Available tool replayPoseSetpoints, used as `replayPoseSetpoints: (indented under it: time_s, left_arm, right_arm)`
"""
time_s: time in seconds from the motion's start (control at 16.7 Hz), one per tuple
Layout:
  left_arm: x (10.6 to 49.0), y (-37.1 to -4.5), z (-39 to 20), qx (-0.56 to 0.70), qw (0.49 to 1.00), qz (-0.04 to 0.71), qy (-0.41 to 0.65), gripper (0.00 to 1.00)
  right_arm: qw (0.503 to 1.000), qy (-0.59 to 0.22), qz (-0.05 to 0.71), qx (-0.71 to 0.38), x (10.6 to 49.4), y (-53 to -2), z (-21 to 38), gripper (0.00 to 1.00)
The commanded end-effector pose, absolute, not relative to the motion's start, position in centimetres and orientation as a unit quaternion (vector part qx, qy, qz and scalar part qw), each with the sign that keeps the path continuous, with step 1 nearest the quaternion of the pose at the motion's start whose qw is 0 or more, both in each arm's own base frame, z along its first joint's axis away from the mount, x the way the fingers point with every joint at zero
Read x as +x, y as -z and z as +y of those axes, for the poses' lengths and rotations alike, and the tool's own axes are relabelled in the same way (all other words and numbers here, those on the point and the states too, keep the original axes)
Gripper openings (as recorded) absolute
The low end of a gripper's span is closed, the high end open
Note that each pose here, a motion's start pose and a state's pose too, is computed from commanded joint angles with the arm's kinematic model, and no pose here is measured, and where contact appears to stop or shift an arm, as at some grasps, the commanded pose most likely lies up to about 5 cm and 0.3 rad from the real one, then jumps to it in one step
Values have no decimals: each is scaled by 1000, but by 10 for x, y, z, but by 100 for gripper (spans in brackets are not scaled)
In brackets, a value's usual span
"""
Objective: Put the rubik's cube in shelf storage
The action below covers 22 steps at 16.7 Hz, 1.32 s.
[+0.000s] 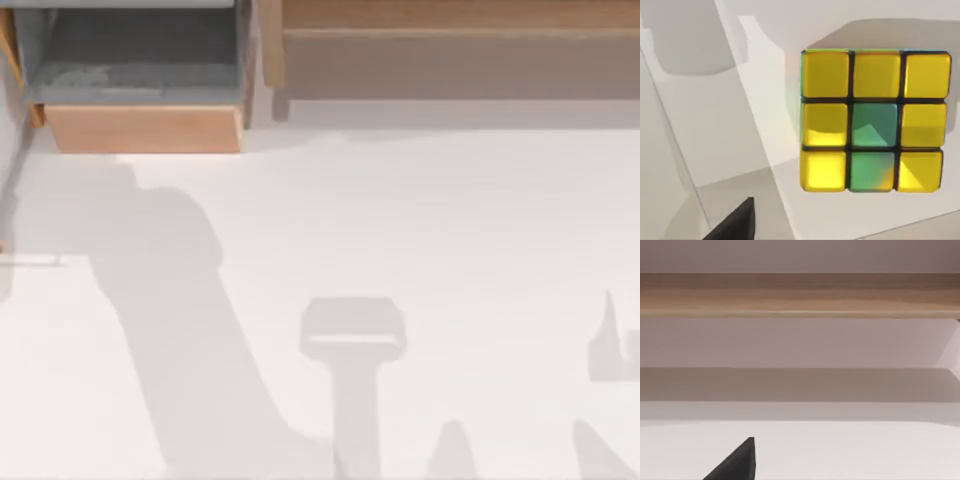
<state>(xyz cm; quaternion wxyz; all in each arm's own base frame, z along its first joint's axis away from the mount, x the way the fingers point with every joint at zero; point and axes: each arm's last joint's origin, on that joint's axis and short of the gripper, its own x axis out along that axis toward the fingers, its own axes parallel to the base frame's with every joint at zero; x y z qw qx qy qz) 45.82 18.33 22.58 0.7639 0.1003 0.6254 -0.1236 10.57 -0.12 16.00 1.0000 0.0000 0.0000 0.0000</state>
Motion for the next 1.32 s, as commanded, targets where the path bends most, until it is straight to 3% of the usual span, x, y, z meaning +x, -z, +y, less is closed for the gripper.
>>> replayPoseSetpoints:
  time_s: [0.36,0.9,1.26,1.32]
  left_arm:
    - [445,-240,164,99,761,630,120,100]
    - [479,-164,181,99,763,627,123,100]
    - [482,-160,181,102,764,625,124,100]
    - [482,-160,181,102,764,625,124,92]
  right_arm:
    - [1000,0,0,0,106,-160,-1,100]
    - [1000,0,0,0,106,-160,-1,100]
    - [1000,0,0,0,106,-160,-1,100]
    - [1000,0,0,0,106,-160,-1,100]
